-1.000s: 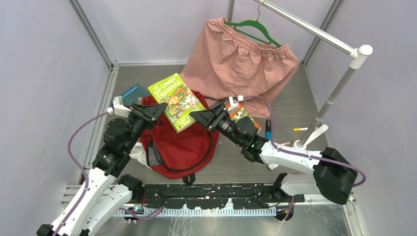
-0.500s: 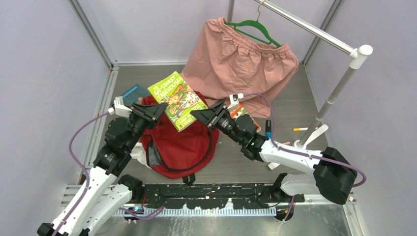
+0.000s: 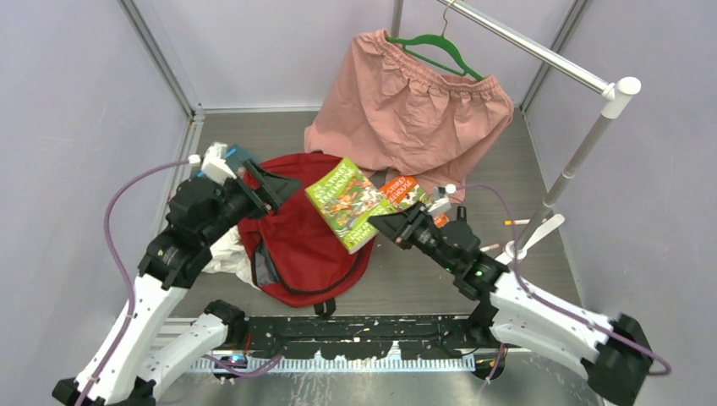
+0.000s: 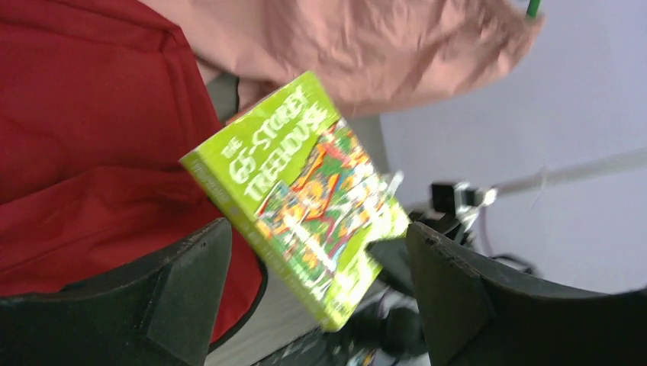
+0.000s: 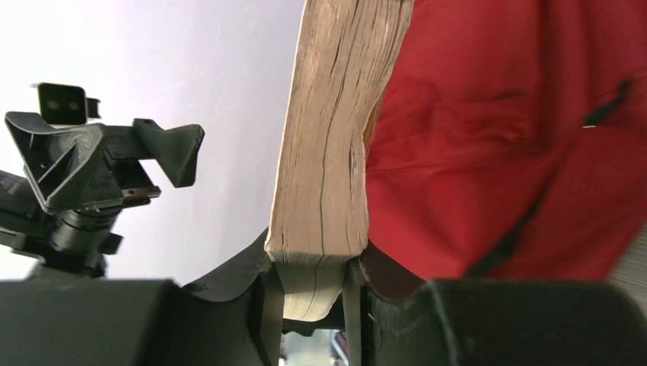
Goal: Pack the student bag
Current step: Pick up the book from the center of the board, then place the book in the student bag.
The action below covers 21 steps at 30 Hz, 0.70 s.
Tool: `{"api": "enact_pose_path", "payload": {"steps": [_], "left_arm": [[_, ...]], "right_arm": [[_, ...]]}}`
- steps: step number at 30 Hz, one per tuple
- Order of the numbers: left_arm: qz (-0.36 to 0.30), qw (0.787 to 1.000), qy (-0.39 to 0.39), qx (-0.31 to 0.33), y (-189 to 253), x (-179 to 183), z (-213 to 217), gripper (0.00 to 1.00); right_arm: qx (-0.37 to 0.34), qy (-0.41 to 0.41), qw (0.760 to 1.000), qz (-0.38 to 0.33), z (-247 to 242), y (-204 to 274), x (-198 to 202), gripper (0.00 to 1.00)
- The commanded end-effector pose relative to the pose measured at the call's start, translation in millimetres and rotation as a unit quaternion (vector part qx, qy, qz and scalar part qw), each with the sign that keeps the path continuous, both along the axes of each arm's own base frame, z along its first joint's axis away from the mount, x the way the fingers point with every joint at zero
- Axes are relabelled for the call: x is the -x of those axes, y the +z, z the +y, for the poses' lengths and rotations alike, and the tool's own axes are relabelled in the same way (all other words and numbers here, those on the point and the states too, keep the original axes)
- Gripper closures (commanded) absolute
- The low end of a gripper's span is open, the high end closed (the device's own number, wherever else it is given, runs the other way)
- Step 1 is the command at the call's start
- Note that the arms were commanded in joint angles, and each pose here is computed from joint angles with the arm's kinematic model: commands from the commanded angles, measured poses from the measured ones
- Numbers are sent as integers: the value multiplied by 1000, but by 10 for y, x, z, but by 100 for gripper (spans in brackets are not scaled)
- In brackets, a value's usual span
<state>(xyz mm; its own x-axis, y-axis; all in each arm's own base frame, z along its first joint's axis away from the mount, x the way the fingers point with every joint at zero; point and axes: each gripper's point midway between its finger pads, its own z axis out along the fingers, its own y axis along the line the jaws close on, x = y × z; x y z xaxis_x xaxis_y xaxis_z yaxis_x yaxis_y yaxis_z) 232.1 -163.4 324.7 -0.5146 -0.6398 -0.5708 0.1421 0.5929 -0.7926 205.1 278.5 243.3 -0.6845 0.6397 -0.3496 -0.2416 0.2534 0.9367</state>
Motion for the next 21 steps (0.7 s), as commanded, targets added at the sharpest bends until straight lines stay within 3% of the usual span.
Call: {"api": "enact_pose_path", "payload": {"steps": [1,2,11,14,17,21], "left_arm": [[52,978,-162,-118,-475,342,-271,16],[52,975,-171,-131,-538,358,-310,16],[70,921,-268,-274,-1048,555,-719,21],[58,897,-291,-327,-1170,677,-958,21],[37,876,-261,-403,-1294,693,-1029,23],[2,863,-263,-431,-1435,738,-1240,23]], "right_arm": [[57,-73,995,-41,-565,293,89,99],[110,-95,989,-21,-746,145,94,99],[306,-134,942,-22,-1427,356,197,99],[302,-144,942,-36,-1474,422,205,99],[295,-150,943,-38,-1488,439,205,99],[286,-151,946,-35,-1482,419,214,99]]}}
